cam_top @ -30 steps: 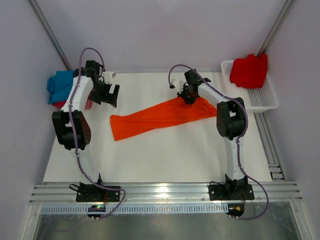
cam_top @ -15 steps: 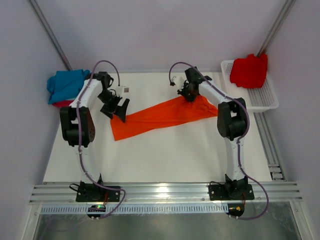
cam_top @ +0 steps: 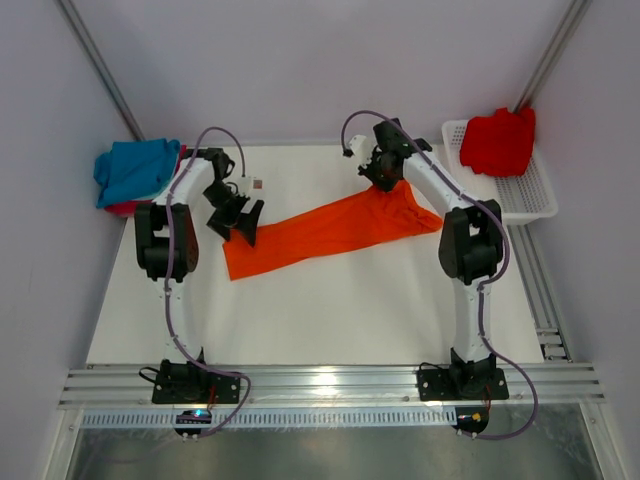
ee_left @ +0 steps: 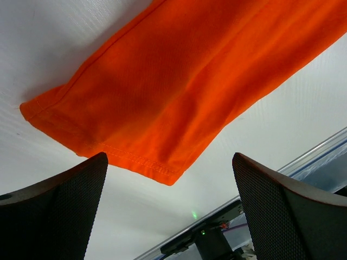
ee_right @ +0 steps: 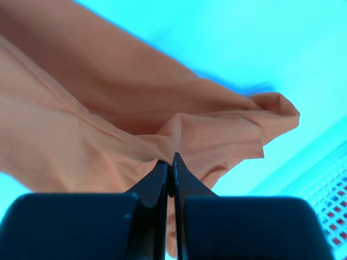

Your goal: Fold and stack the t-shirts

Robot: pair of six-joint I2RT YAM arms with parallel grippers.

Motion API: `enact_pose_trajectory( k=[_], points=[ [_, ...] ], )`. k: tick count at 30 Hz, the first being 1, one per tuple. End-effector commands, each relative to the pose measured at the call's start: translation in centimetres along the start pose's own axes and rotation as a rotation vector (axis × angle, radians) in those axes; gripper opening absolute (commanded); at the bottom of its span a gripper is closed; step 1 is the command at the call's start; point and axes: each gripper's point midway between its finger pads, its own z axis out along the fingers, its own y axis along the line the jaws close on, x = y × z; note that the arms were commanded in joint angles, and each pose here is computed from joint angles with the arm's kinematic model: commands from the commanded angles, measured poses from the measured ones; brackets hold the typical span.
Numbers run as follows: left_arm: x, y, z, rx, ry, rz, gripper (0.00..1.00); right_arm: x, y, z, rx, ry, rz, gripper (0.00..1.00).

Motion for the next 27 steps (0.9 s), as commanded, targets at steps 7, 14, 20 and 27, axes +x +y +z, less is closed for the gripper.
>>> enact_pose_trajectory(
  k=[7,14,20,27],
  points=[
    [-1.4,0.5,-1.8,-0.050,-0.034,0.061,0.99,-1.1,1.0,-8.5,-0.041,-0.045,-0.033,0.03],
    [-3.1,2.3,-1.5,-0.124,-0.071,0.058,0.99,-1.5,0.7,-9.0,-0.023,-0.057,-0.028,0.03],
    [-3.8,2.4,-0.5,-0.094,-0.073,0.046,0.99,-1.5,0.8,-8.9,-0.026,-0.058,-0.025,0.03],
    [-5.8,2.8,0.7,-0.068,-0.130,0.027,0.99,-1.5,0.8,-8.9,-0.030,-0.059,-0.016,0.03]
  ],
)
